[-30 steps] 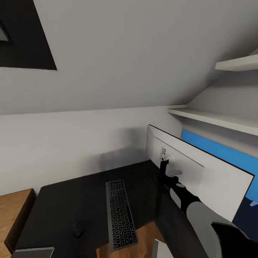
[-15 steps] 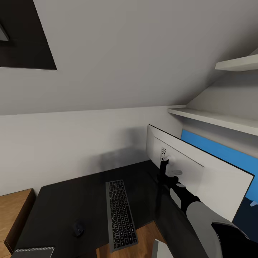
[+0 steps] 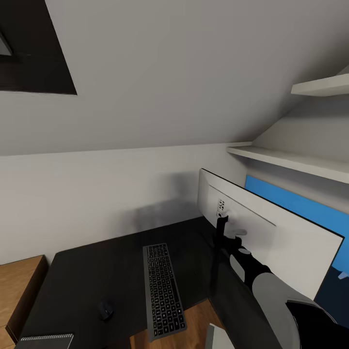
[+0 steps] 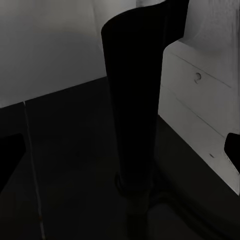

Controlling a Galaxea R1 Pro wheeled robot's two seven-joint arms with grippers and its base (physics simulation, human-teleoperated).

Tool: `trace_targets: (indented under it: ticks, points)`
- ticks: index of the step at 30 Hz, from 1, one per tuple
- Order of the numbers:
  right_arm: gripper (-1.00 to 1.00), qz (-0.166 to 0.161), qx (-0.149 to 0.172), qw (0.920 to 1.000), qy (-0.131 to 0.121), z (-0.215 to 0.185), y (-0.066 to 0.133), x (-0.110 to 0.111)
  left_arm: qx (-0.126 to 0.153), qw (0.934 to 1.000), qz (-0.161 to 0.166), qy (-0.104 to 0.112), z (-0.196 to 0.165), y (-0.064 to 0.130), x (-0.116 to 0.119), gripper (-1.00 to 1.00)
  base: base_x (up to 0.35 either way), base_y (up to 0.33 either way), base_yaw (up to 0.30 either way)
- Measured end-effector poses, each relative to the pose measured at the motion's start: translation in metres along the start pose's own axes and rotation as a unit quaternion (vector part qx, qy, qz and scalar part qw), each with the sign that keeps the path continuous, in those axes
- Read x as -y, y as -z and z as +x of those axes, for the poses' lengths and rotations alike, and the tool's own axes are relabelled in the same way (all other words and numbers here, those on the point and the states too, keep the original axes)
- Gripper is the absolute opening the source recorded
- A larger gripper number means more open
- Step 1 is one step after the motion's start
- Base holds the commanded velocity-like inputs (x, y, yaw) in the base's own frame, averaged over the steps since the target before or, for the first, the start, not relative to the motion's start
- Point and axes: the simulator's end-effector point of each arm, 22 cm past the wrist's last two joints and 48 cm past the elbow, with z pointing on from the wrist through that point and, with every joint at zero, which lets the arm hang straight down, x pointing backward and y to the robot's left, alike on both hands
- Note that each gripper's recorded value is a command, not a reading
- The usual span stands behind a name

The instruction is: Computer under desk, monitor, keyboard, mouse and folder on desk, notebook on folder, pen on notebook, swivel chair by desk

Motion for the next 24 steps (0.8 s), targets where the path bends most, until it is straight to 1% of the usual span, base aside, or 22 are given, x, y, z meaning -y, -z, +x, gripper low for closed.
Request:
trace_targets:
  ticks: [8, 16, 24]
  points:
    - [1.00, 0.008, 0.005, 0.9999, 0.000, 0.003, -0.003, 0.004, -0.001, 1.0000, 0.001, 0.002, 0.003, -0.005, 0.004, 1.00, 0.000, 0.000, 0.000]
    - [1.00, 0.011, -0.002, 0.9999, -0.001, 0.017, -0.008, 0.005, -0.001, 1.0000, 0.002, 0.003, 0.008, -0.012, 0.007, 1.00, 0.000, 0.000, 0.000]
    - [1.00, 0.011, -0.003, 0.9999, -0.001, 0.026, -0.012, 0.006, -0.002, 1.0000, 0.002, 0.003, 0.013, -0.019, 0.009, 1.00, 0.000, 0.000, 0.000]
